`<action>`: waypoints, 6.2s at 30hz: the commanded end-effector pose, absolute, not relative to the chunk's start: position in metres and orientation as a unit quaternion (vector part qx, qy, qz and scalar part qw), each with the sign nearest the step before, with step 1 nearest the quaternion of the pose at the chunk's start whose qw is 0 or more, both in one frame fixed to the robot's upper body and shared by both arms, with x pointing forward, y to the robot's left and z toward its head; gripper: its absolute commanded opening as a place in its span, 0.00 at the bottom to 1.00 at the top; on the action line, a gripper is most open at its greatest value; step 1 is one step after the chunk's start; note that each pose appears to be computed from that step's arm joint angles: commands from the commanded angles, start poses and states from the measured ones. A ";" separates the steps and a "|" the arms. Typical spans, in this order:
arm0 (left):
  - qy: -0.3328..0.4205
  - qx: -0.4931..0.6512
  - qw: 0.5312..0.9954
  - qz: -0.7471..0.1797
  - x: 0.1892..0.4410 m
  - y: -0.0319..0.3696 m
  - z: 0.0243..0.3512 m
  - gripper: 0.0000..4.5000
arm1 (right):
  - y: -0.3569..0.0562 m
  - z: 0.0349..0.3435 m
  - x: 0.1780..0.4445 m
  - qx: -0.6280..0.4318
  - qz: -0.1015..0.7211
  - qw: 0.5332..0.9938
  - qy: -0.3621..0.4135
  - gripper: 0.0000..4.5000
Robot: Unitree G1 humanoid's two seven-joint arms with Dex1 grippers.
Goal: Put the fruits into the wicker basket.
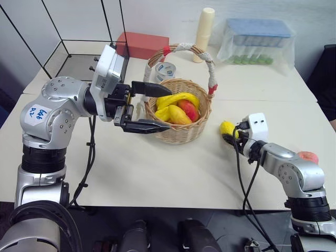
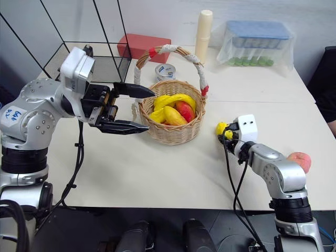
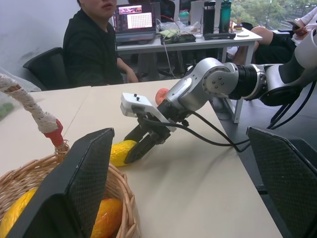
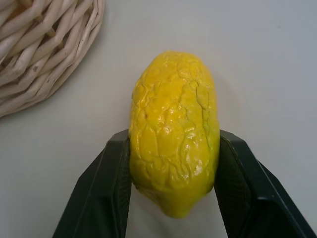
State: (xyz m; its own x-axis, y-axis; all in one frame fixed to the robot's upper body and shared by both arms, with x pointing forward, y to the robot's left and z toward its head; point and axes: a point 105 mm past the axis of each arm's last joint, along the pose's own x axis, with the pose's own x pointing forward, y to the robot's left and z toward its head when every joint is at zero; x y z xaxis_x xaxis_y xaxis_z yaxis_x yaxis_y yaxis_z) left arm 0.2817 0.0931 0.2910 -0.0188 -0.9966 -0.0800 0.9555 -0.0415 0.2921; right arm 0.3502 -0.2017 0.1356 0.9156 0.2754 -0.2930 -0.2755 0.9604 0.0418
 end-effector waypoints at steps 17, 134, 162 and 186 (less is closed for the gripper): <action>-0.116 0.142 0.714 -0.675 0.293 0.101 0.309 1.00 | -0.082 0.245 0.342 0.026 0.363 0.931 0.012 0.41; -0.098 0.141 0.792 -0.587 0.307 0.132 0.296 1.00 | -0.105 0.265 0.389 -0.005 0.230 0.972 -0.056 0.99; -0.106 0.117 0.760 -0.631 0.312 0.110 0.289 1.00 | -0.312 0.276 0.301 -0.074 -0.009 0.990 -0.117 0.05; -0.108 0.084 0.746 -0.652 0.307 0.110 0.293 1.00 | -0.376 0.271 0.151 -0.032 0.126 0.991 0.036 0.99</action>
